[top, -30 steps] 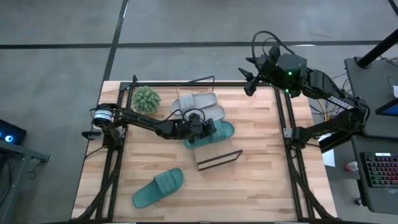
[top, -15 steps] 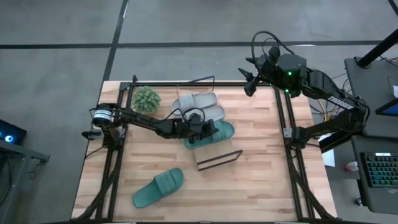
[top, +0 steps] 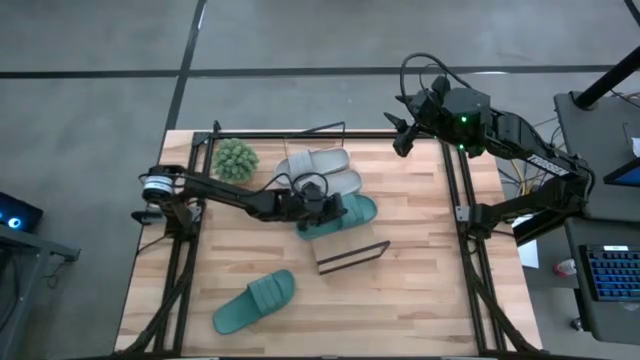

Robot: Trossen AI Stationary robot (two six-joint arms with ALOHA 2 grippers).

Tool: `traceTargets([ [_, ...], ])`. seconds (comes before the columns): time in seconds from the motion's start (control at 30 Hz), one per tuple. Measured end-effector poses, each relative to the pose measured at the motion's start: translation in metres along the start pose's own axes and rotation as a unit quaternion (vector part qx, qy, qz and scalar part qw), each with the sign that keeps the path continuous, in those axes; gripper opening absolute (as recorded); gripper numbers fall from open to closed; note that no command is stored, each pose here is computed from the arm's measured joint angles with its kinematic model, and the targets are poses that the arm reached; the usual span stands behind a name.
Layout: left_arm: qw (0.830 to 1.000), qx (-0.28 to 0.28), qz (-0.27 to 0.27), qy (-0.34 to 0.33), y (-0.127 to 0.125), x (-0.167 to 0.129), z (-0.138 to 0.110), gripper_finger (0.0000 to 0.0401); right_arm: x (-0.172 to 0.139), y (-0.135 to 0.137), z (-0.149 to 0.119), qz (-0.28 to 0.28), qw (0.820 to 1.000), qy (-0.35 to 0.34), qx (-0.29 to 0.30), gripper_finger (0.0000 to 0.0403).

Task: Pick and place slides into the shelf
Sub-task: Put the green slipper on the shelf

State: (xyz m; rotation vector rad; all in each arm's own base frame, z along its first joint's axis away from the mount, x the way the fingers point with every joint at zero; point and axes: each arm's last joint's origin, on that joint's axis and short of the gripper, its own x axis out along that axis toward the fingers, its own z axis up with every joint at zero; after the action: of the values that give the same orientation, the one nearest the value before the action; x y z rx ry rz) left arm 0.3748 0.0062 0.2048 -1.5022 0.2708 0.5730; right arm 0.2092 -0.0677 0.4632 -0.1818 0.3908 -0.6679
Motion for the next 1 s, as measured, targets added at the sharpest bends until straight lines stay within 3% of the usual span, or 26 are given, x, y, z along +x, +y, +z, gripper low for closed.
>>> traceTargets([
  [0.17, 1.0, 0.03, 0.005, -0.004, -0.008, -0.016, 0.003, 0.0173, 0.0, 0.0, 0.0, 0.0, 1.0, 0.0, 0.0, 0.0215],
  [0.5, 0.993, 0.104, -0.045, -0.021, -0.033, -0.062, 0.011, 0.0173, 0.0, 0.0, 0.0, 0.0, 1.0, -0.001, 0.0, 0.0215],
  [0.7, 0.981, 0.169, -0.087, -0.033, -0.048, -0.1, 0.015, 0.0173, 0.0, 0.0, 0.0, 0.0, 1.0, -0.001, 0.001, 0.0215],
  [1.0, 0.978, 0.198, -0.067, 0.029, -0.046, -0.161, 0.01, 0.0173, 0.0, 0.0, 0.0, 0.0, 1.0, -0.001, 0.0, 0.0215],
])
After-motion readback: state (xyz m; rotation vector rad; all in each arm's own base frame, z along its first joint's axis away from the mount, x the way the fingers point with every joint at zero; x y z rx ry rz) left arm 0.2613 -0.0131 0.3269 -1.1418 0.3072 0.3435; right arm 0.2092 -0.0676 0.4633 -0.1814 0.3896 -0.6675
